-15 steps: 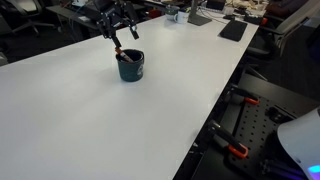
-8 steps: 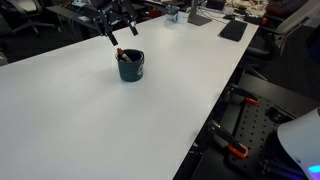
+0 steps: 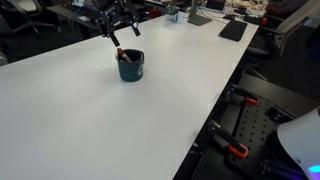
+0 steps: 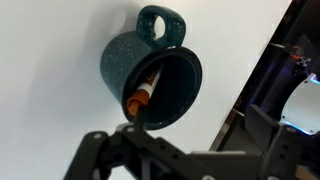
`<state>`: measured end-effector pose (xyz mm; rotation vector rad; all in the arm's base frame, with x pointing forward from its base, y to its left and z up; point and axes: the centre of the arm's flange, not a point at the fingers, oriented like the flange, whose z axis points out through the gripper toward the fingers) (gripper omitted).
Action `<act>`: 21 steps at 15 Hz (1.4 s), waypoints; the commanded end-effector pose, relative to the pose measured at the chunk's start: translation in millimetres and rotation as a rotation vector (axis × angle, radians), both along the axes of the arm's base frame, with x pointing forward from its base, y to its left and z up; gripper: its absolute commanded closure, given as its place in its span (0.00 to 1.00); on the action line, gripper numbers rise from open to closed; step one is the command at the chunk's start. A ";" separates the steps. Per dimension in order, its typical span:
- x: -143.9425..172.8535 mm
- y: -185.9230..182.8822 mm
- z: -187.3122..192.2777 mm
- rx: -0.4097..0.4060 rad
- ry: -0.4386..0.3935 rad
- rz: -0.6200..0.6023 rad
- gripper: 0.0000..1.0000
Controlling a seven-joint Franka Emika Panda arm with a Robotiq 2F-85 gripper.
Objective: Remove the marker from the blue cup and put it on the table
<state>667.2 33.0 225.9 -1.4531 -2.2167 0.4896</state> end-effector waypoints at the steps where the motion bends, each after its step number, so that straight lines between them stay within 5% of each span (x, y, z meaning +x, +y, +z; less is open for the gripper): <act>1: -8.1 -7.4 -1.0 0.025 -0.013 0.078 0.00; 11: -3.8 -11.1 -11.2 0.091 0.015 0.170 0.00; 21: 4.1 -7.5 5.1 0.068 -0.016 0.275 0.00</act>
